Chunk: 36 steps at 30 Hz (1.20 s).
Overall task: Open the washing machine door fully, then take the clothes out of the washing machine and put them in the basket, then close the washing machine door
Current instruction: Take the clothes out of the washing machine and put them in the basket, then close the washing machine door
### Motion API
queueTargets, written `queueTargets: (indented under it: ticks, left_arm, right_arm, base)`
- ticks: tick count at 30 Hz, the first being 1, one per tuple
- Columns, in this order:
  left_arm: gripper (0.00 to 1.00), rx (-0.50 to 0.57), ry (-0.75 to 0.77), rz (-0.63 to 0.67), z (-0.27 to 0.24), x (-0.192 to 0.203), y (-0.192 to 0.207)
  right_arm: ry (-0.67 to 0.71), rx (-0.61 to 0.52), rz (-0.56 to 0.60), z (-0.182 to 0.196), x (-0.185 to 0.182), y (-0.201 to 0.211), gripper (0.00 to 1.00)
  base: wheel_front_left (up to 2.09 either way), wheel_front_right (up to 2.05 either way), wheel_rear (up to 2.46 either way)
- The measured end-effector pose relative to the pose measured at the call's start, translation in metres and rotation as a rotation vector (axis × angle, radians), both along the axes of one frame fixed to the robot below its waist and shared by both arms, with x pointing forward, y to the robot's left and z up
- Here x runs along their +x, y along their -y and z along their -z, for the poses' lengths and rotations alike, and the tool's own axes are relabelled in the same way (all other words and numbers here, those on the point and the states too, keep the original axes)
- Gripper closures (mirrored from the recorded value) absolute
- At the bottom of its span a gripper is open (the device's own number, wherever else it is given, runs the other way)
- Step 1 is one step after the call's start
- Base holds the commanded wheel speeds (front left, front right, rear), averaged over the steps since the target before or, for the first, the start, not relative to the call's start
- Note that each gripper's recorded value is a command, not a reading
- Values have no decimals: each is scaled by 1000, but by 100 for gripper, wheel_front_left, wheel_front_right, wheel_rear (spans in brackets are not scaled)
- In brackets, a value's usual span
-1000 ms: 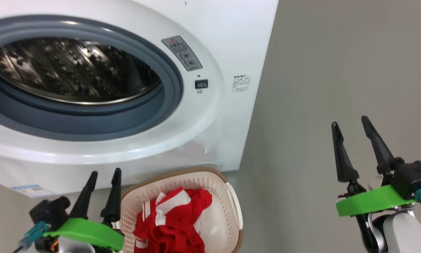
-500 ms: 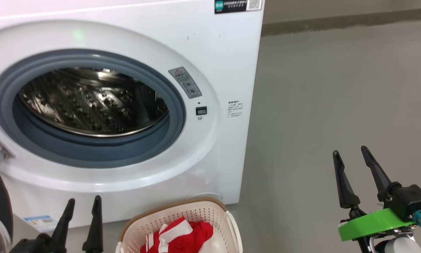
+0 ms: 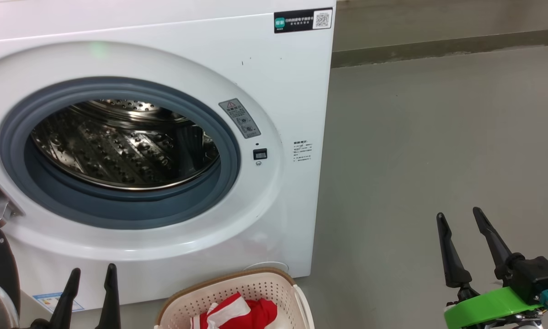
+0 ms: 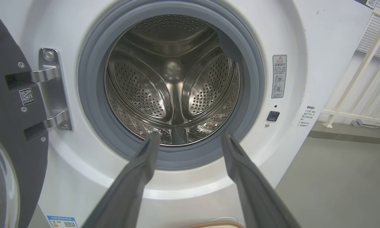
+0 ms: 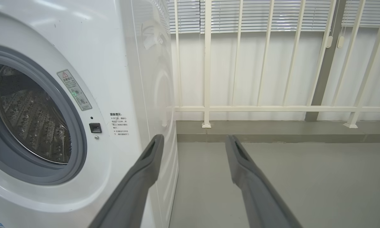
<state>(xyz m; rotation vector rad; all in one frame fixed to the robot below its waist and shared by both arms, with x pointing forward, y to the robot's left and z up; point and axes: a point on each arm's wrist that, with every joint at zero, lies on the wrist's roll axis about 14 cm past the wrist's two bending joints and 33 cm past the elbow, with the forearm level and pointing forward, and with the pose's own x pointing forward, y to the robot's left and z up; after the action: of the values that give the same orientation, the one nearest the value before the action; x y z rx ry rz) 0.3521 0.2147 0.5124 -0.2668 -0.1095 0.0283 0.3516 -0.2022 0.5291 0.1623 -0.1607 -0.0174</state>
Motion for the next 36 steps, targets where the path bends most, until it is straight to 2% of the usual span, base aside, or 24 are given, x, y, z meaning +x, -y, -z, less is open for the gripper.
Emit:
queueTargets:
  ticks: [21,28,36]
  left_arm:
    - [0,40,2,10,-2,0,5]
    - [0,42,2,20,-2,0,8]
    - [0,42,2,31,-2,1,11]
  right_arm:
    - [-11,0,-33,4,-3,-12,0]
    - [-11,5,-30,4,-3,-11,0]
    - [-26,5,-32,9,-5,-11,0]
  base:
    - [-10,10,0]
    - [-123,123,0]
    - [-205,205,0]
